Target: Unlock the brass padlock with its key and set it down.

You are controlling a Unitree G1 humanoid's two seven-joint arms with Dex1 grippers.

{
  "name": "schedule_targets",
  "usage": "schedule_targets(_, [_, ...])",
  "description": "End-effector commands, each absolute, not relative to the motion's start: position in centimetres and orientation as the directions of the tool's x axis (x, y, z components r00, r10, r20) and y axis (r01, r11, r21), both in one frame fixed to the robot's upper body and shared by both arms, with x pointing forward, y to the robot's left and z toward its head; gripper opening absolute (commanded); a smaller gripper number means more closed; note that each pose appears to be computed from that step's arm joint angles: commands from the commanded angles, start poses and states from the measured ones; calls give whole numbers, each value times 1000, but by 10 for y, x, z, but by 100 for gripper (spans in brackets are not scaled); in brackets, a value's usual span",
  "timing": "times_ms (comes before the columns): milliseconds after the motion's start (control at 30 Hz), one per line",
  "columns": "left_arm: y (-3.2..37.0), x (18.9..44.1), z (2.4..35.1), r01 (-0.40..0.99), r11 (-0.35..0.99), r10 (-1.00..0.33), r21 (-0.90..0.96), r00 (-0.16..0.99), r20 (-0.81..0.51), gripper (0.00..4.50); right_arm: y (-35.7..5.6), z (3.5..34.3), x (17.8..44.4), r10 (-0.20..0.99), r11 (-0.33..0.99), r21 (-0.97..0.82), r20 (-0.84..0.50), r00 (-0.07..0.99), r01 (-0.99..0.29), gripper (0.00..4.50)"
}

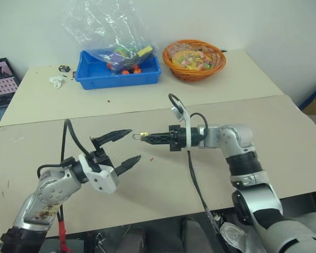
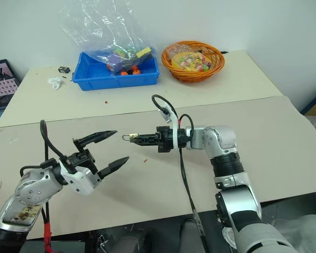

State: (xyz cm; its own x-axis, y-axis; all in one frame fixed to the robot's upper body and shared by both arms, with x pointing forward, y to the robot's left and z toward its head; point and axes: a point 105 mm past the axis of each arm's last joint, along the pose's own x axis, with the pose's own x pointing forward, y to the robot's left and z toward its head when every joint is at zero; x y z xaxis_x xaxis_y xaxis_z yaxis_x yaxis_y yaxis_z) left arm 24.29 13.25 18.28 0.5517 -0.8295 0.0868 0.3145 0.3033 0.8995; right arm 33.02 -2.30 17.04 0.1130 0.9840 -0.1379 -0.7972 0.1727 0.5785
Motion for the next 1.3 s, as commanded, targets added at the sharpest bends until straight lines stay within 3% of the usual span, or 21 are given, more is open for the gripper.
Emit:
schedule_targets(33, [133, 241, 185, 443, 363, -829, 820, 555, 68, 269, -30, 182, 333, 986, 161, 520, -114, 119, -839, 40])
schedule_targets(133, [137, 248, 170, 647, 492, -795, 583, 607, -3, 161, -33, 185, 329, 989, 137, 501, -114, 92, -855, 40])
schedule_targets(200, [138, 250, 170, 684, 532, -783, 499, 622, -16, 85, -33, 184, 326, 990, 122, 486, -121, 71, -866, 40])
schedule_targets(267, [133, 247, 165, 744, 540, -794, 394, 605, -56, 85, -34, 183, 319, 991, 88, 473, -128, 30, -877, 40])
schedule_targets(400, [126, 241, 161, 780, 517, -812, 352, 578, -87, 85, -32, 182, 304, 990, 27, 456, -133, -39, -890, 40])
schedule_targets(1067, [129, 240, 155, 803, 488, -834, 342, 545, -89, 85, -27, 179, 291, 986, 5, 442, -149, -68, -897, 40])
schedule_targets(1167, [128, 239, 157, 809, 488, -840, 327, 537, -75, 7, -27, 179, 292, 987, 6, 443, -148, -67, -897, 40])
schedule_targets(1300, [125, 240, 159, 807, 490, -838, 330, 540, -74, 2, -28, 180, 291, 987, 2, 444, -145, -70, -896, 40])
